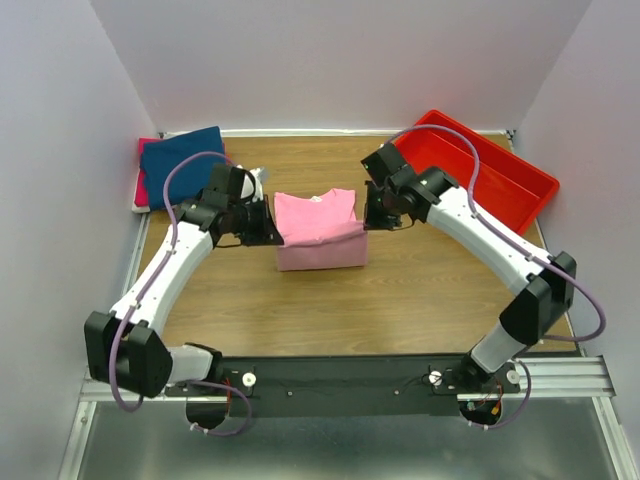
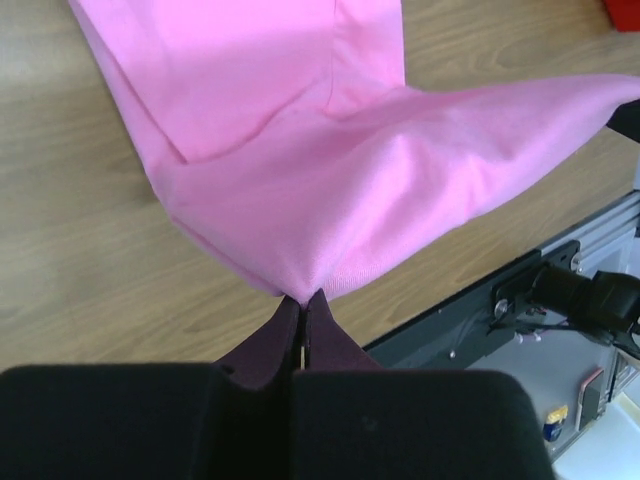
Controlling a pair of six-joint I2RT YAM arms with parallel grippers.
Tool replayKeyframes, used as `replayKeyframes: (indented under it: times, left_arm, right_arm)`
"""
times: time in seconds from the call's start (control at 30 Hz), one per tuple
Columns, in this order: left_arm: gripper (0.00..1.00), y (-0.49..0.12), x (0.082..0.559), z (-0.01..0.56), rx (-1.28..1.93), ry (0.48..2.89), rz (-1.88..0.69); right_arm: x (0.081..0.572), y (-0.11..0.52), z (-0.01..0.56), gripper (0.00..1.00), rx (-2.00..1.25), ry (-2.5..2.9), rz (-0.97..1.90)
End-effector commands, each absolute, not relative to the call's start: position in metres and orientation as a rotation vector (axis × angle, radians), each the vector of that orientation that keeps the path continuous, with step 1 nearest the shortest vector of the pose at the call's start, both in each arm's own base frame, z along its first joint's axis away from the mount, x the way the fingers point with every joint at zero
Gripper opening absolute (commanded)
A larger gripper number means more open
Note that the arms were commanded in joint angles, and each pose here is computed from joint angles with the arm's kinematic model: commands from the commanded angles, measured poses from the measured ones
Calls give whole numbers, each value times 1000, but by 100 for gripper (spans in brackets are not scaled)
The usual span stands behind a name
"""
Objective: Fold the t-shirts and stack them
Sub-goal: Fold the tshirt
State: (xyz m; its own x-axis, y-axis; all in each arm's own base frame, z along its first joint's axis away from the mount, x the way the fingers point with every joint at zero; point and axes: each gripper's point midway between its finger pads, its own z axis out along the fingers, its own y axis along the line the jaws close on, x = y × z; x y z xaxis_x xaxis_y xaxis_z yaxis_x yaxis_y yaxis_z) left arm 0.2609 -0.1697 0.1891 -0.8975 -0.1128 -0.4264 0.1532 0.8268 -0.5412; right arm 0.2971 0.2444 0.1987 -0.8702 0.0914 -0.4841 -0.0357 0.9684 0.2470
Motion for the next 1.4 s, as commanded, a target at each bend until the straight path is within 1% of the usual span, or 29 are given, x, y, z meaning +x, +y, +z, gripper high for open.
replayKeyframes:
  times: [0.0,0.13,0.17,0.23,0.27,0.37,0.63,0.97,1.23,1.33,1.37]
  left_arm:
    - [0,-170,290,196,82,2513,-787]
    - [0,-168,311,190,74,2522,-780]
    - [0,-168,318,194,77,2508,-785]
    - [0,-170,329,194,88,2509,-786]
    - [0,-169,333,193,91,2512,-784]
    - [0,-168,350,189,88,2514,-780]
    - [0,-167,392,183,81,2523,-785]
    - [0,-160,417,165,43,2553,-793]
    - [0,-148,435,139,-47,2564,-803]
    - [0,-139,459,127,-121,2530,-780]
    - [23,-134,466,126,-149,2516,-775]
  right_arm:
    - [327,233,209,0,114,2538,246]
    - [352,233,210,0,117,2526,229]
    - [359,234,202,0,115,2539,211]
    - [373,232,209,0,117,2517,214]
    - [380,233,201,0,113,2528,199]
    - [398,232,206,0,117,2509,203]
    - [448,235,194,0,102,2506,225]
    - [485,235,173,0,73,2517,249]
    - [511,245,138,0,23,2528,239]
    - [533,256,131,0,14,2473,288]
    - [538,259,129,1,10,2462,304]
